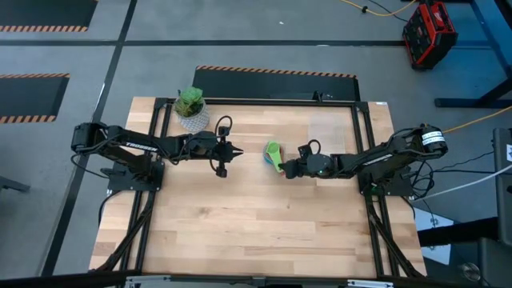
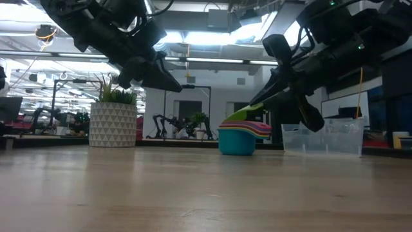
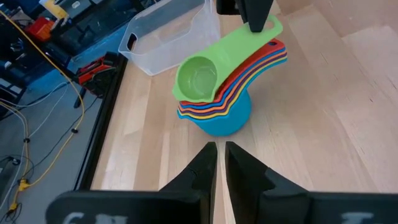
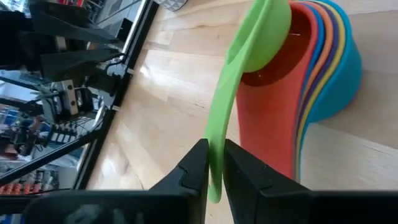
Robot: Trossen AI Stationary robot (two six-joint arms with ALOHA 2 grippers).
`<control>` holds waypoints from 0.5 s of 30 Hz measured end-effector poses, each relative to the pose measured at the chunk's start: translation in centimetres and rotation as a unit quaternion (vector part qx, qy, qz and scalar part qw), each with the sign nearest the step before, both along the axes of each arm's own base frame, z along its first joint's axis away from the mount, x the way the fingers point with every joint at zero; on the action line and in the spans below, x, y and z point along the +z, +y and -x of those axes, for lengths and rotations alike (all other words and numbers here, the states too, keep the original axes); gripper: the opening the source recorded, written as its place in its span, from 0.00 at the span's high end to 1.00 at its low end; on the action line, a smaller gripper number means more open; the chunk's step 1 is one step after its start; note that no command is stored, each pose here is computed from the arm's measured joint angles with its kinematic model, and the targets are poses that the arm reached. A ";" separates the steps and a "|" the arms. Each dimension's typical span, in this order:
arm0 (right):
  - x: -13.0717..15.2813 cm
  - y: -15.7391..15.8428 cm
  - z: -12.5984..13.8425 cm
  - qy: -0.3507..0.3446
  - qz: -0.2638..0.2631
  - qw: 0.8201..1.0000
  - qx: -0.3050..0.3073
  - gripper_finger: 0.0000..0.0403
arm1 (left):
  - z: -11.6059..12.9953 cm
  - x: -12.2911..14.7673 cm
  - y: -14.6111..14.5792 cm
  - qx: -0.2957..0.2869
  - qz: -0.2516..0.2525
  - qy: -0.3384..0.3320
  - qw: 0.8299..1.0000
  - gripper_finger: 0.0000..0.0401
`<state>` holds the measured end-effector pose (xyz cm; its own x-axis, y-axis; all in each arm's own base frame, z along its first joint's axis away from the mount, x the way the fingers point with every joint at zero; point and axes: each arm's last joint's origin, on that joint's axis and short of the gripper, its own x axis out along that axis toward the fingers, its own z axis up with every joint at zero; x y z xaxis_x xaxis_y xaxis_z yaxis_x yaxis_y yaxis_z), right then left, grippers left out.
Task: Nest measuring cups in basket
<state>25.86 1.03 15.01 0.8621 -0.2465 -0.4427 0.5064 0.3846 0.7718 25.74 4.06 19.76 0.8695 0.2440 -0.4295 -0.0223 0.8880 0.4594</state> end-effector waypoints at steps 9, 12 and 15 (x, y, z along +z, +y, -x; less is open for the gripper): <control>-0.1 0.0 0.1 0.008 0.006 1.000 0.004 0.86 | 0.0 0.0 0.0 0.000 0.000 0.000 1.000 0.93; -0.2 0.0 0.1 0.016 0.015 1.000 0.009 0.81 | 0.0 0.0 0.0 0.000 0.000 0.000 1.000 0.93; -0.3 0.0 0.1 0.020 0.015 1.000 0.009 0.75 | 0.0 0.0 0.0 0.000 0.000 0.000 1.000 0.93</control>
<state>25.71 1.02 14.76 0.8485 -0.2453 -0.4689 0.5290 0.4169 0.7391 25.74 4.06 19.76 0.8695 0.2440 -0.4295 -0.0223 0.8880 0.4594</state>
